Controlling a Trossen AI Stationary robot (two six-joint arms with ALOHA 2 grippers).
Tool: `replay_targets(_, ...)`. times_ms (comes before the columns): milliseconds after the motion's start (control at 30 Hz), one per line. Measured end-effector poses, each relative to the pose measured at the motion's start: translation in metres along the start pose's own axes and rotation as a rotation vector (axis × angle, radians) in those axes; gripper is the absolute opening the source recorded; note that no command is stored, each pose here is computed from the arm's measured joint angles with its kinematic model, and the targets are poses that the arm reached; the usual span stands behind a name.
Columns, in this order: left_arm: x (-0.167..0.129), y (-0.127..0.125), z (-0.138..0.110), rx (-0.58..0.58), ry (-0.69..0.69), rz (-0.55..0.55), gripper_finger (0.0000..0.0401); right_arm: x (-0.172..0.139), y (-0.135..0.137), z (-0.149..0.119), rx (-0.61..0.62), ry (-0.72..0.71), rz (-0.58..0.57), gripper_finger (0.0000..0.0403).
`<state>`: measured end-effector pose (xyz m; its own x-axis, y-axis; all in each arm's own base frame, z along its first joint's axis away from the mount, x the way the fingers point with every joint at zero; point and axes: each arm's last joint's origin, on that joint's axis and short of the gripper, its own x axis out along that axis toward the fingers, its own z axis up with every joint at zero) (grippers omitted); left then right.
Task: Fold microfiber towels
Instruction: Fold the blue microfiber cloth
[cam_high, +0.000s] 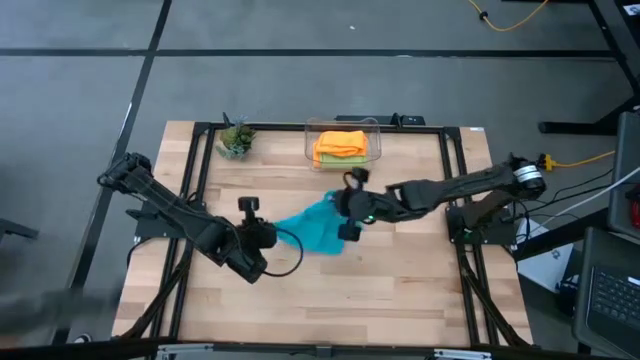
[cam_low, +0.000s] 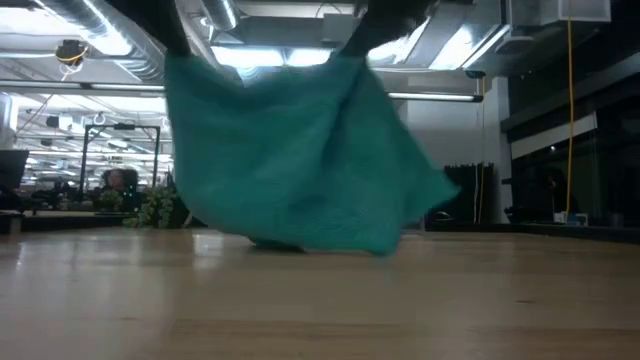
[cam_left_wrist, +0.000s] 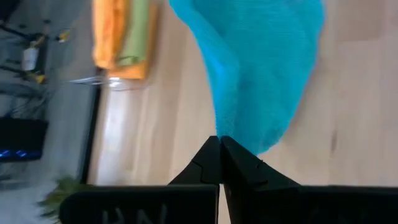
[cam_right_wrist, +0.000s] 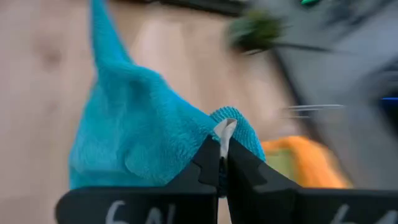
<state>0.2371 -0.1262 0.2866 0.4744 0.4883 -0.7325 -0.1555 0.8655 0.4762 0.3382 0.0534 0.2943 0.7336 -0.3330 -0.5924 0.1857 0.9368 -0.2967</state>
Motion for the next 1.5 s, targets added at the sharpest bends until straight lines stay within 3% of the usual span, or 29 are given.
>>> replay_targets(133, -0.011, 0.011, 0.003, -0.042, 0.006, 0.063, 0.0, -0.024, -0.002, 0.005, 0.002, -0.063, -0.227, 0.0008)
replay_targets(200, -0.014, 0.015, 0.002, -0.072, 0.013, 0.095, 0.0, -0.032, -0.002, 0.006, -0.001, -0.078, -0.276, 0.001)
replay_targets(300, -0.016, 0.019, 0.001, -0.091, 0.03, 0.116, 0.0, -0.037, 0.003, 0.003, -0.008, -0.059, -0.173, 0.0011)
replay_targets(367, -0.016, 0.019, 0.0, -0.091, 0.037, 0.123, 0.0, -0.039, 0.005, 0.003, 0.042, -0.065, -0.161, 0.0007)
replay_targets(467, -0.015, 0.02, -0.001, -0.088, 0.038, 0.135, 0.0, -0.039, 0.008, -0.001, 0.021, -0.04, -0.158, 0.0007)
replay_targets(567, -0.015, 0.021, 0.0, -0.096, 0.037, 0.137, 0.0, -0.038, 0.012, -0.003, 0.056, -0.008, -0.017, 0.0007)
replay_targets(667, -0.016, 0.018, 0.001, -0.107, 0.021, 0.119, 0.0, -0.042, 0.019, -0.003, 0.048, -0.009, 0.051, 0.0007)
replay_targets(867, -0.042, 0.016, 0.019, -0.227, -0.06, -0.032, 0.0, -0.063, 0.032, 0.0, 0.079, -0.003, 0.206, 0.0007)
replay_targets(1067, -0.082, 0.021, 0.045, -0.367, -0.202, -0.23, 0.0, -0.094, 0.045, 0.015, 0.052, -0.062, 0.291, 0.0007)
replay_targets(1267, -0.089, 0.017, 0.048, -0.397, -0.166, -0.37, 0.0, -0.098, 0.054, 0.009, 0.036, -0.042, 0.29, 0.0007)
replay_targets(1367, -0.084, 0.013, 0.048, -0.402, -0.145, -0.362, 0.0, -0.089, 0.056, -0.003, 0.066, 0.002, 0.266, 0.0007)
replay_targets(1500, -0.055, 0.003, 0.045, -0.379, -0.065, -0.289, 0.0, -0.061, 0.054, -0.026, 0.155, 0.045, 0.15, 0.0007)
